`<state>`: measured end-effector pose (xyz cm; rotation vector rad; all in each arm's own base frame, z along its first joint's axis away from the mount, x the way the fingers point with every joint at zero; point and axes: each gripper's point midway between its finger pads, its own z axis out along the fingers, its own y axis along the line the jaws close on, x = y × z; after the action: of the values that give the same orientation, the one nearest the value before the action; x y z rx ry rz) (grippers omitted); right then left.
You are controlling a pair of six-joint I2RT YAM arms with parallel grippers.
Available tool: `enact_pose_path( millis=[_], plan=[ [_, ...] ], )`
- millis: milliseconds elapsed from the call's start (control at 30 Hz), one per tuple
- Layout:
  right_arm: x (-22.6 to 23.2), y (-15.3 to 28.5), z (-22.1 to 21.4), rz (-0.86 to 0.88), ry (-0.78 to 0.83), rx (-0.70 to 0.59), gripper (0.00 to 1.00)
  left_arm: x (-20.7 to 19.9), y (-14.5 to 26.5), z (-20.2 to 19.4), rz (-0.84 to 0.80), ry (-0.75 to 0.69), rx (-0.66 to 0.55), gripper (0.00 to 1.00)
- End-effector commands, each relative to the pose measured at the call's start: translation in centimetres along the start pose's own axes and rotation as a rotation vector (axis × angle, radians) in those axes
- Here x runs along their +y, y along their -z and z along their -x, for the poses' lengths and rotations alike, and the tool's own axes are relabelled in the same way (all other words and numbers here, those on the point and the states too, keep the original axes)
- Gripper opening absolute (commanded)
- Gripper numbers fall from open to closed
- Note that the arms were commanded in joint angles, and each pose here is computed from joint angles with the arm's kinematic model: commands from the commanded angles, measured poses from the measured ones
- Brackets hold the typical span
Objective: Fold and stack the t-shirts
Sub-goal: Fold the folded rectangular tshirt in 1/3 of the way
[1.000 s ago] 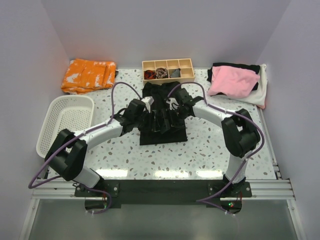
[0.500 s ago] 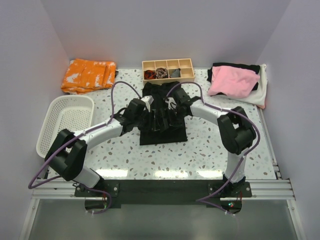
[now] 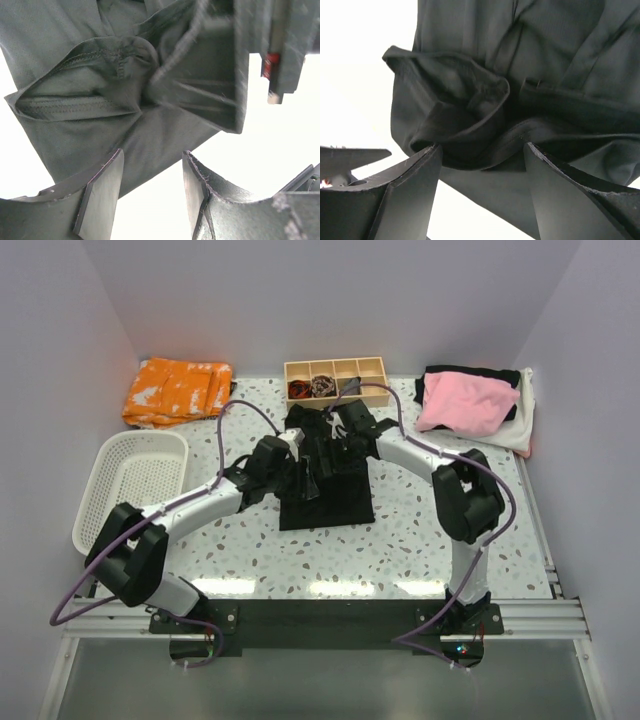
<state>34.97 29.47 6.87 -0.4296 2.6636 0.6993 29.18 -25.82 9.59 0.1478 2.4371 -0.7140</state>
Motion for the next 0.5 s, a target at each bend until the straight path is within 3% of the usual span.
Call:
enact_pose_path(
  millis=[0,267,467],
  plan=[
    [-0.3,-1.1,3.5,-0.026,0.042,-0.075,0.71,-1.3,0.7,2.0,-0.044,-0.02,-0.067,0.55],
    [-2.0,-0.8,9.6,-0.138,0.068,-0.245,0.71,-2.5,-0.5,1.0,-0.133,-0.03,-0.022,0.55],
    [-2.2,5.2,13.0,-0.187,0.092,-0.361,0.74,-4.0,-2.1,-1.1,-0.22,-0.104,0.098,0.52]
  ],
)
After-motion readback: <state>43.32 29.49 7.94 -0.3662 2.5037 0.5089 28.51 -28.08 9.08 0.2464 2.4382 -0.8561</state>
